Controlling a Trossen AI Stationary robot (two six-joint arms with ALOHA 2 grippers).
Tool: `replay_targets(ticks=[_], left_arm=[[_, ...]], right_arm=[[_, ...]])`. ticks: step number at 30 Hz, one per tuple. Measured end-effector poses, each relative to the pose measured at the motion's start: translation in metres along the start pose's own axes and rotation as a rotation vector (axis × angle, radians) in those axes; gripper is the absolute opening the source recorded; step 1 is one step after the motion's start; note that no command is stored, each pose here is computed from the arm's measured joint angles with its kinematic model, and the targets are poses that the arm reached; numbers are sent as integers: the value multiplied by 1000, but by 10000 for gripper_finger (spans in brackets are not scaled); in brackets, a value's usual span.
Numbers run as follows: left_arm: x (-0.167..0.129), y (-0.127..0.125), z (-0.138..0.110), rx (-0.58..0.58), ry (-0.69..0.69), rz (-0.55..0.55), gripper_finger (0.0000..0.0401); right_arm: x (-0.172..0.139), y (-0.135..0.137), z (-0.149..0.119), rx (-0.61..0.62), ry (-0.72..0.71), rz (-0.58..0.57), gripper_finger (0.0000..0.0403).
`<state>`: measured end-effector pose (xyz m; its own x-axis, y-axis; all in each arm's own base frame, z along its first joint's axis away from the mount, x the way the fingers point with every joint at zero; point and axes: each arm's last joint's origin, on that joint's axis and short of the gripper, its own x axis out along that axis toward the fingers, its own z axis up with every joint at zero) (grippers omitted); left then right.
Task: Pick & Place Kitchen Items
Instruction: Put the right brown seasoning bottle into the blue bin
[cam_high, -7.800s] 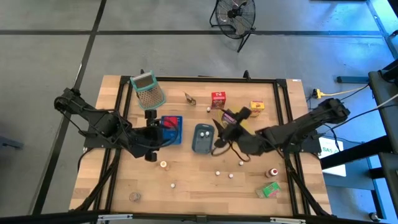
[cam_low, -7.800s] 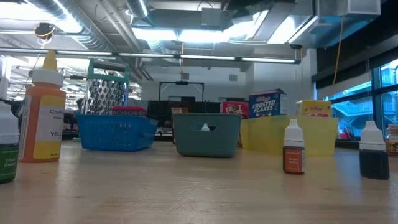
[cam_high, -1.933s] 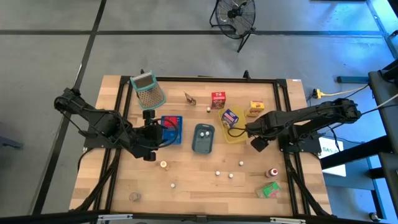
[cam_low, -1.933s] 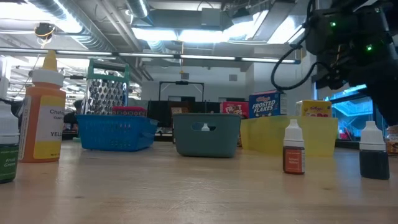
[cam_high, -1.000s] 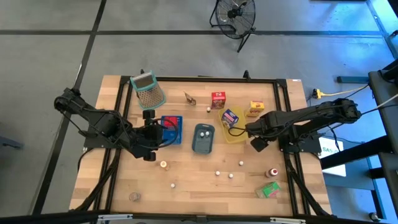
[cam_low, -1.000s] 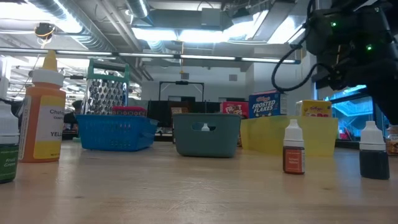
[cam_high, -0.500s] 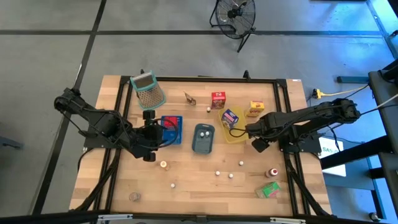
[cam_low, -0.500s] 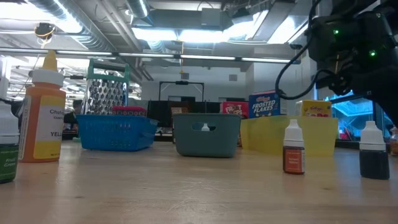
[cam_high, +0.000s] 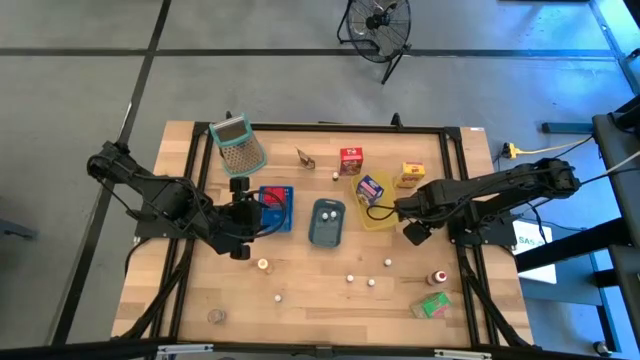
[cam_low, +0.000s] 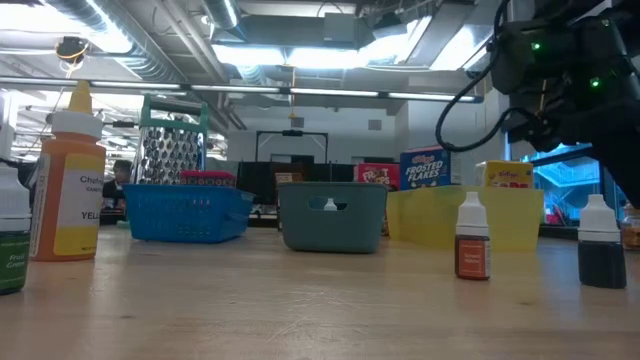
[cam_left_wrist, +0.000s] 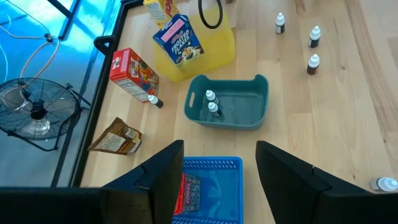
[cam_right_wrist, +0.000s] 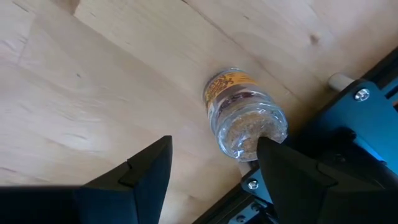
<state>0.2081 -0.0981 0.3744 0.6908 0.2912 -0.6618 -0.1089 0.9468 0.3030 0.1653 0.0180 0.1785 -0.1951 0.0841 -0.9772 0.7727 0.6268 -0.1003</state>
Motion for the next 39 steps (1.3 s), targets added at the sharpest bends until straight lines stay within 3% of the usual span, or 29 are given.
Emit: replay_targets(ticks=[39], left_arm=[[0,0,0,1,0,1,196]], right_arm=[[-11,17,2,-84,-59,125,236]])
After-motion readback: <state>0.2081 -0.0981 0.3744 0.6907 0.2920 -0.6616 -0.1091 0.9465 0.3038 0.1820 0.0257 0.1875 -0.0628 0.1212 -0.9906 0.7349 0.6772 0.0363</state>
